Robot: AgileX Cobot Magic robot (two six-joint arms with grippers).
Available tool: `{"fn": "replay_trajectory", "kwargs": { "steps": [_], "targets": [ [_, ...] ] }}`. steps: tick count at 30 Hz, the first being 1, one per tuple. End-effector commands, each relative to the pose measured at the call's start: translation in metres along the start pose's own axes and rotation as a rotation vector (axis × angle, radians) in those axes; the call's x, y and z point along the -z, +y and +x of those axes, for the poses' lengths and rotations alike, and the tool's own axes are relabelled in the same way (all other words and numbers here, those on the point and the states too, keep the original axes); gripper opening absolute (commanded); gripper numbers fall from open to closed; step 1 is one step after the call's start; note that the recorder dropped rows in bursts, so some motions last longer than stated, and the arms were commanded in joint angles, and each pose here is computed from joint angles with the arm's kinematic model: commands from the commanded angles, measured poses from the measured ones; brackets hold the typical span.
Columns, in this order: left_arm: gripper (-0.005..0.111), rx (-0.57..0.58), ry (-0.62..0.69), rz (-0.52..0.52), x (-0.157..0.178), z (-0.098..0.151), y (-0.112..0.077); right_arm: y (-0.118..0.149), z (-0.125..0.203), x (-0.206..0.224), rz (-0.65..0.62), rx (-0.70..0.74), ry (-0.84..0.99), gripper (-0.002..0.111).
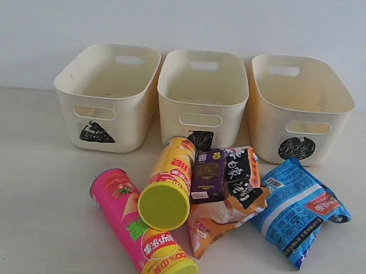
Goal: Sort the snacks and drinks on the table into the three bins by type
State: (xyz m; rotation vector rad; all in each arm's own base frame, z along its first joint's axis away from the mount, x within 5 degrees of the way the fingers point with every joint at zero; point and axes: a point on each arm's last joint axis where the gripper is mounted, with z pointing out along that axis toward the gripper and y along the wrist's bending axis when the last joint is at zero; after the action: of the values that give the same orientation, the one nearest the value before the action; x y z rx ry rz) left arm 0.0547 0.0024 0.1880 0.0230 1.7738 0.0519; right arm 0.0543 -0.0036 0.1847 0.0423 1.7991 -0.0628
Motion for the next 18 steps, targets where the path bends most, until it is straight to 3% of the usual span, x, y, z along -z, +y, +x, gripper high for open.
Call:
{"fn": "replay_trajectory", "kwargs": {
  "steps": [1,7,11,18],
  "targets": [
    [0.004,0.009,-0.002,-0.001,0.0,0.001,0.0,0.0,-0.008,0.001,0.002,0.01,-0.095,0.0],
    [0.004,0.009,-0.002,-0.001,0.0,0.001,0.0,-0.001,-0.033,0.007,-0.003,-0.084,-0.373,0.0],
    [0.004,0.009,-0.002,-0.001,0.0,0.001,0.0,-0.003,-0.05,0.015,-0.049,-0.276,-0.584,0.0],
    [0.004,0.009,-0.002,-0.001,0.0,0.001,0.0,-0.004,-0.065,0.028,-0.125,-0.418,-0.794,0.0]
  ]
}}
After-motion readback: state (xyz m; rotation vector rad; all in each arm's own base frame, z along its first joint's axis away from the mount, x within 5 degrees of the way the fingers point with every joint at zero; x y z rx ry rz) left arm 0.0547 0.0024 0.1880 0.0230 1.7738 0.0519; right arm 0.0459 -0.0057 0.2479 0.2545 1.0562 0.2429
